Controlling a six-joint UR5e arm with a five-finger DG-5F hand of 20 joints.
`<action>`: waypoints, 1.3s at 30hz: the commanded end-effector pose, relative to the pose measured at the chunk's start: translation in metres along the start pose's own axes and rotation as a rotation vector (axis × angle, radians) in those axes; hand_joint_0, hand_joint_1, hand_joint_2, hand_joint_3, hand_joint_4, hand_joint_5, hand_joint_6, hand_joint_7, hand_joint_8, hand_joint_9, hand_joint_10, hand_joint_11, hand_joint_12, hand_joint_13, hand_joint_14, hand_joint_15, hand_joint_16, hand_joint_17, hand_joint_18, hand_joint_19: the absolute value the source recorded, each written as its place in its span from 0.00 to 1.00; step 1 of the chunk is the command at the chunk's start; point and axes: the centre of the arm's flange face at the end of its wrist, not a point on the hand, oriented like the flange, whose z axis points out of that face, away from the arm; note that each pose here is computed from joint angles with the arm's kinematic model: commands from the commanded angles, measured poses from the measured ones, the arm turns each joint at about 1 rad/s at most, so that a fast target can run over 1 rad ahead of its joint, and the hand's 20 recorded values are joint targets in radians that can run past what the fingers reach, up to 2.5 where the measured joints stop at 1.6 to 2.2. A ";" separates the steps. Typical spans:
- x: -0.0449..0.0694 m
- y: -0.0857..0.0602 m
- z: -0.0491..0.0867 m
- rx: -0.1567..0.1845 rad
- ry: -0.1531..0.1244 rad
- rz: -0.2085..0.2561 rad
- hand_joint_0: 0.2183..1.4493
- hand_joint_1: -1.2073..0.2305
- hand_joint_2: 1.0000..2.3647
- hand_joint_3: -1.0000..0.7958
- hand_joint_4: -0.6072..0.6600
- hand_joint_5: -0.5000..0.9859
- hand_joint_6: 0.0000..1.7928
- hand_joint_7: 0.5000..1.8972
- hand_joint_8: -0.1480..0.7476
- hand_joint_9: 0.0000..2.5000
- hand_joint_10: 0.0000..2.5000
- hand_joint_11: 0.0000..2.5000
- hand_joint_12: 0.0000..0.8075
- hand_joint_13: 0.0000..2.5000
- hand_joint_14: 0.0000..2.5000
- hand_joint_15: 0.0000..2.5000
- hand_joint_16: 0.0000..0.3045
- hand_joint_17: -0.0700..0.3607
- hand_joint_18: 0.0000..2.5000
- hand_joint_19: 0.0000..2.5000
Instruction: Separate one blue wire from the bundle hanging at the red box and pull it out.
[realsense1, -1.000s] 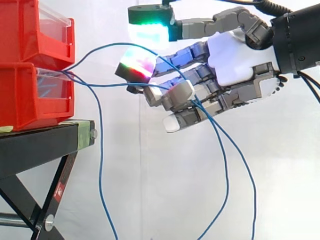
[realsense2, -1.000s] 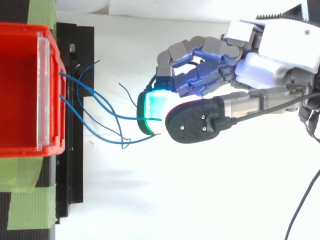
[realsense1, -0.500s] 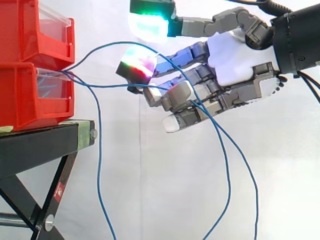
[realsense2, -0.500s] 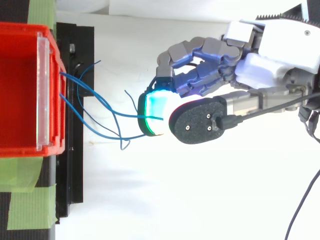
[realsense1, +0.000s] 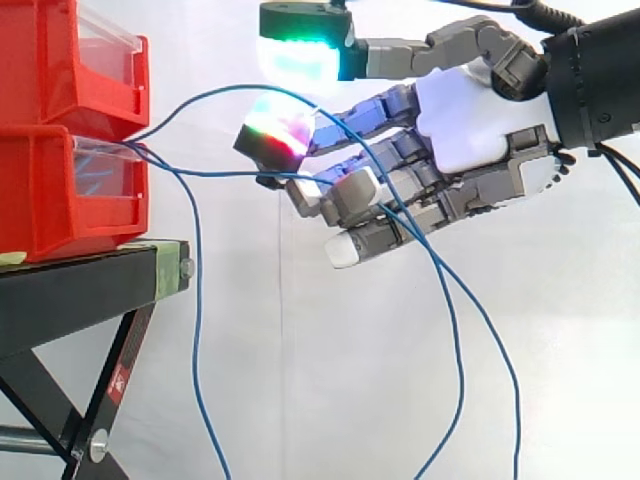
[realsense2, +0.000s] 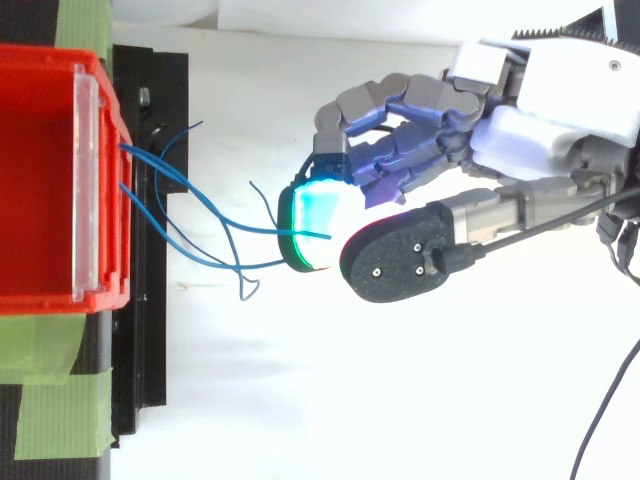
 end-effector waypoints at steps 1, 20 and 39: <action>0.000 0.000 0.000 0.001 0.000 0.000 0.31 0.35 0.01 0.34 0.62 0.20 0.45 0.48 0.50 0.24 0.01 0.59 0.45 0.30 0.10 0.69 0.15 0.40 0.20 0.31; 0.000 0.000 0.000 -0.001 0.000 -0.001 0.31 0.32 0.02 0.44 0.51 0.21 0.46 0.49 0.50 0.24 0.01 0.59 0.45 0.30 0.10 0.69 0.14 0.39 0.21 0.30; 0.000 0.000 0.000 -0.001 0.000 -0.001 0.30 0.29 0.03 0.53 0.35 0.22 0.46 0.55 0.47 0.24 0.01 0.47 0.46 0.20 0.01 0.46 0.14 0.39 0.17 0.27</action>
